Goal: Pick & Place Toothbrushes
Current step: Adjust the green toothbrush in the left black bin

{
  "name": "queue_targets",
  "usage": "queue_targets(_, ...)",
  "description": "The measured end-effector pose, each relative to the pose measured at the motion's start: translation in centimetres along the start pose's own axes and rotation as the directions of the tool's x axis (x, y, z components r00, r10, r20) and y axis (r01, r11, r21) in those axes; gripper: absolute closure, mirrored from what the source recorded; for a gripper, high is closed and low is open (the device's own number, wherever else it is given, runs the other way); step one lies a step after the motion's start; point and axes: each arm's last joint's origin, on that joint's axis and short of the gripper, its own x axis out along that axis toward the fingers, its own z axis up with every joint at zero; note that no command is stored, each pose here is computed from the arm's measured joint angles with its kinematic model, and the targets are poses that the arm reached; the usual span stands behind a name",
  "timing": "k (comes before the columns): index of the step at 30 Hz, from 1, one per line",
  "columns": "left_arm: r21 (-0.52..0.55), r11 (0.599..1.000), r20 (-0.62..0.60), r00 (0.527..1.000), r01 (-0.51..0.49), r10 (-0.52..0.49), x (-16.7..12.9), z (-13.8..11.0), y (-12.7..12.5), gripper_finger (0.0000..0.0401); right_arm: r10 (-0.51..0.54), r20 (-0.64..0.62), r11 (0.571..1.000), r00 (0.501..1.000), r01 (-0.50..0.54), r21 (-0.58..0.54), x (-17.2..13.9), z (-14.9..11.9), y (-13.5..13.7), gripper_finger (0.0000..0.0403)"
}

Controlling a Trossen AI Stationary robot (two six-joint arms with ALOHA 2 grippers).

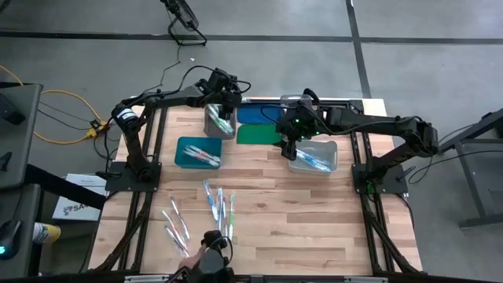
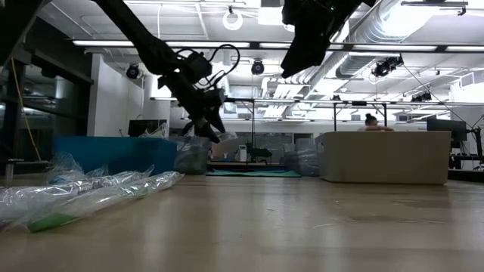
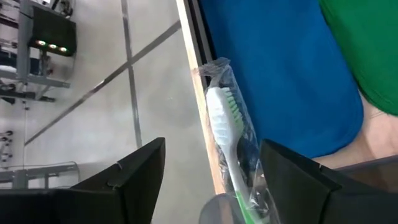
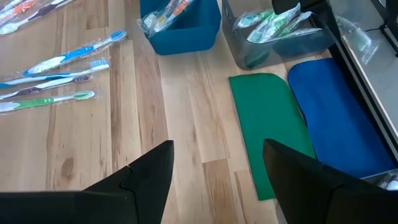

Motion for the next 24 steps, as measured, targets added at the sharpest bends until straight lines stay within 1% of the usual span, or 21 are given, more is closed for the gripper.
queue_targets(6, -0.046, 0.999, 0.001, 1.000, 0.004, -0.004, 0.00, -0.01, -0.03, 0.0145, 0.000, 0.000, 1.000, 1.000, 0.000, 0.002, 0.00, 0.00, 0.00, 0.0162)
queue_targets(10, -0.069, 0.998, -0.002, 1.000, 0.011, -0.011, 0.00, -0.04, -0.10, 0.0167, 0.000, 0.001, 1.000, 1.000, 0.000, 0.003, 0.00, 0.01, 0.00, 0.0162)
queue_targets(13, -0.070, 0.997, -0.005, 1.000, 0.018, -0.018, 0.00, -0.07, -0.17, 0.0201, 0.000, 0.001, 1.000, 1.000, 0.000, 0.004, 0.00, 0.01, 0.00, 0.0162)
queue_targets(24, -0.074, 0.997, -0.010, 1.000, 0.028, -0.029, 0.00, -0.12, -0.27, 0.0350, 0.000, 0.001, 1.000, 1.000, 0.000, 0.013, 0.00, 0.01, 0.00, 0.0162)
